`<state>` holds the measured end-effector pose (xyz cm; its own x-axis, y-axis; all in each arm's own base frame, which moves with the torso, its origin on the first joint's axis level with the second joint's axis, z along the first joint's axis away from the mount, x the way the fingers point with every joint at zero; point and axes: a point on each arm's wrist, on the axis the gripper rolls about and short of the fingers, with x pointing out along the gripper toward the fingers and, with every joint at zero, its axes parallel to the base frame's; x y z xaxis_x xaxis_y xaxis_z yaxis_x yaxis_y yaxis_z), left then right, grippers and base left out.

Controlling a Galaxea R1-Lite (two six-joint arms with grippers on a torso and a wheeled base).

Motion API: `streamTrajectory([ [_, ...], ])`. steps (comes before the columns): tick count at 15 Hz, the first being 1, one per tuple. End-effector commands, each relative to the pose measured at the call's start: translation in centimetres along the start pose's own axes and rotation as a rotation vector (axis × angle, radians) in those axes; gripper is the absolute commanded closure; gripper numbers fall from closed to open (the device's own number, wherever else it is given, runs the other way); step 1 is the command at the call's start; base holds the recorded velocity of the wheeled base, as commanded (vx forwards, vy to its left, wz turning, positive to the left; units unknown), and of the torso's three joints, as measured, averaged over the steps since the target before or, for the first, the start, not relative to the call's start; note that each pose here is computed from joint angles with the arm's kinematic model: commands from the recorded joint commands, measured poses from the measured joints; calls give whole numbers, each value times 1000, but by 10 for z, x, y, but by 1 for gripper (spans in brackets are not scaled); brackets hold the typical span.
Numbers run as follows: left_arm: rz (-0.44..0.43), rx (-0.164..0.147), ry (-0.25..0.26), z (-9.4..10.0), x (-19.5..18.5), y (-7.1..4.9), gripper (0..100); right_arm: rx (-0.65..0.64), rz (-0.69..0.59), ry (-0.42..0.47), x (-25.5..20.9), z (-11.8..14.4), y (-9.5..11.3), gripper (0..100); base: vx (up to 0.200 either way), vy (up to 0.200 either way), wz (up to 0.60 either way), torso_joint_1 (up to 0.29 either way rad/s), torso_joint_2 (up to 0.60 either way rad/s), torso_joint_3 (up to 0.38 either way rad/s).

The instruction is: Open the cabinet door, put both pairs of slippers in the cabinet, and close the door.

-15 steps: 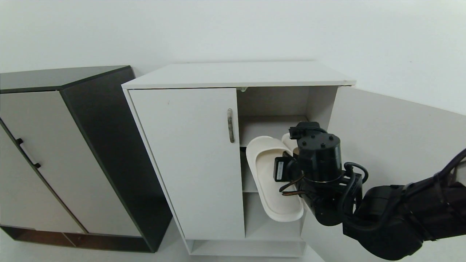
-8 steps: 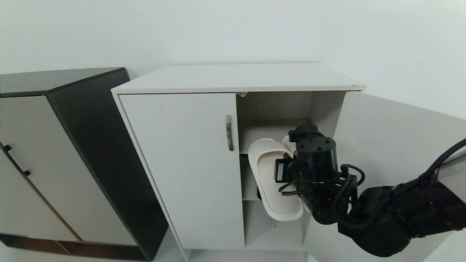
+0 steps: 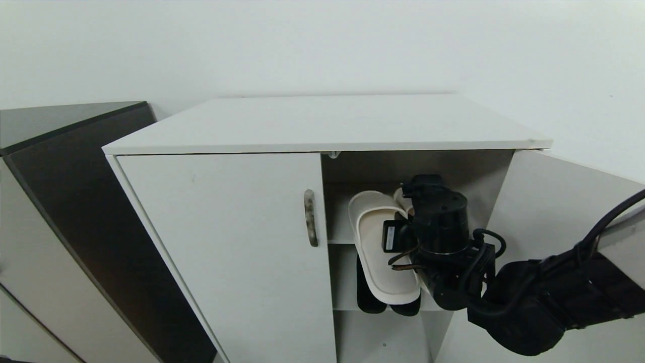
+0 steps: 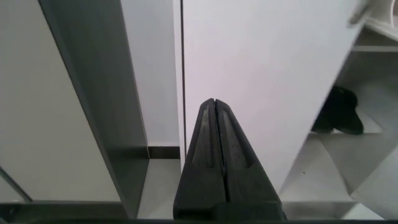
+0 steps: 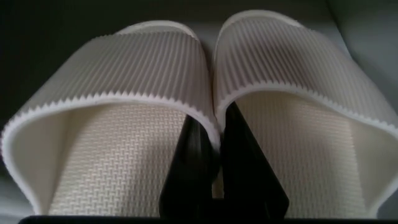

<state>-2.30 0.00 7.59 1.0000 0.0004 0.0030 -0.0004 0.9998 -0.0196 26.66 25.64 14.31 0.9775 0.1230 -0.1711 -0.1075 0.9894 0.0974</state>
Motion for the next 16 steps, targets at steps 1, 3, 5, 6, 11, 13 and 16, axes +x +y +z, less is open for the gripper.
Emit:
streamTrajectory([
  [1, 0, 0, 1, 0, 0, 0, 100, -23, -7, 17, 5, -7, -3, 100, 0, 0, 0, 0, 0, 0],
  [3, -2, 1, 1, 0, 0, 0, 100, -63, -30, 15, 25, -8, -13, 100, 0, 0, 0, 0, 0, 0],
  [5, -2, -2, 1, 0, 0, 0, 100, -63, -68, -36, 55, 1, -13, 100, 0, 0, 0, 0, 0, 0],
  [6, -2, -2, 1, 0, 0, 0, 100, -62, -75, -48, 64, 2, -12, 100, 0, 0, 0, 0, 0, 0],
  [11, -2, -2, 0, 0, 0, 0, 100, -49, -126, -64, 115, 2, -11, 100, 0, 0, 0, 0, 0, 0],
  [13, -2, -2, 1, 0, 0, 0, 100, -38, -138, -76, 124, 5, -13, 100, 0, 0, 0, 0, 0, 0],
  [16, -2, -2, 1, 0, 0, 0, 100, -47, -141, -61, 124, 4, -13, 100, 0, 0, 0, 0, 0, 0],
])
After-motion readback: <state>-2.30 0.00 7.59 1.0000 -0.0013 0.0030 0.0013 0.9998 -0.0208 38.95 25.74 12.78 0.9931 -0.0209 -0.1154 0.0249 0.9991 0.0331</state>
